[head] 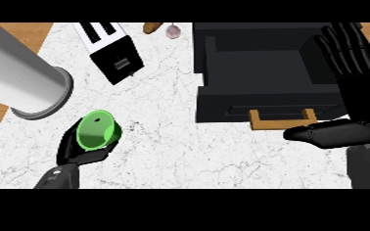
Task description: Pick up the cup, place it into the drawer and close the drawer
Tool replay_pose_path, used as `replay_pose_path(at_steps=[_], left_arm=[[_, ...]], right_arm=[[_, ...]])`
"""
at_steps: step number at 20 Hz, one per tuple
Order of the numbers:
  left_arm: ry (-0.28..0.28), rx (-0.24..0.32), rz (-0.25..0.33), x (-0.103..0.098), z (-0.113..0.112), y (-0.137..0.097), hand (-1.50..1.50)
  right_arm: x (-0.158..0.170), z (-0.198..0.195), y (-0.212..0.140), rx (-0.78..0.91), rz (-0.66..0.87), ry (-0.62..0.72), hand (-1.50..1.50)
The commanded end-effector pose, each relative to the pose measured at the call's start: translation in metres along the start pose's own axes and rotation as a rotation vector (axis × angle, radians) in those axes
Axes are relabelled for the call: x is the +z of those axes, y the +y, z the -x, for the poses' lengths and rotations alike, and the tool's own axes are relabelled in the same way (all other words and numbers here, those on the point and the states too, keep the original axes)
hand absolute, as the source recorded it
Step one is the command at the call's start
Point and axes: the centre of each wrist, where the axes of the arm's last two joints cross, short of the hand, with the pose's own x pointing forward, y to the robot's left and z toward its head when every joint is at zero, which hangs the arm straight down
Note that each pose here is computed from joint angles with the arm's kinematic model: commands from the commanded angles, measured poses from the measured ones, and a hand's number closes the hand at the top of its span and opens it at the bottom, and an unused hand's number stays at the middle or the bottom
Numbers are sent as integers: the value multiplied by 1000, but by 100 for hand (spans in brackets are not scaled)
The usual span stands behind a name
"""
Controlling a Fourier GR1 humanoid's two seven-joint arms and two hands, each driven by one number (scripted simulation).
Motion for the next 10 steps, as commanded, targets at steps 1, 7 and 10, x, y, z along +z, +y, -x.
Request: replay_pose_path(at_steps=[1, 7, 10], left_arm=[[-199, -138, -57, 1, 7, -26, 150], [-224, -187, -220, -34, -2, -48, 150], [-321, -5, -196, -55, -14, -51, 150]], right_arm=[[-1, 0, -7, -1, -8, 2, -150], [0, 2, -8, -2, -26, 0, -150], [-5, -1, -4, -12, -1, -13, -150]])
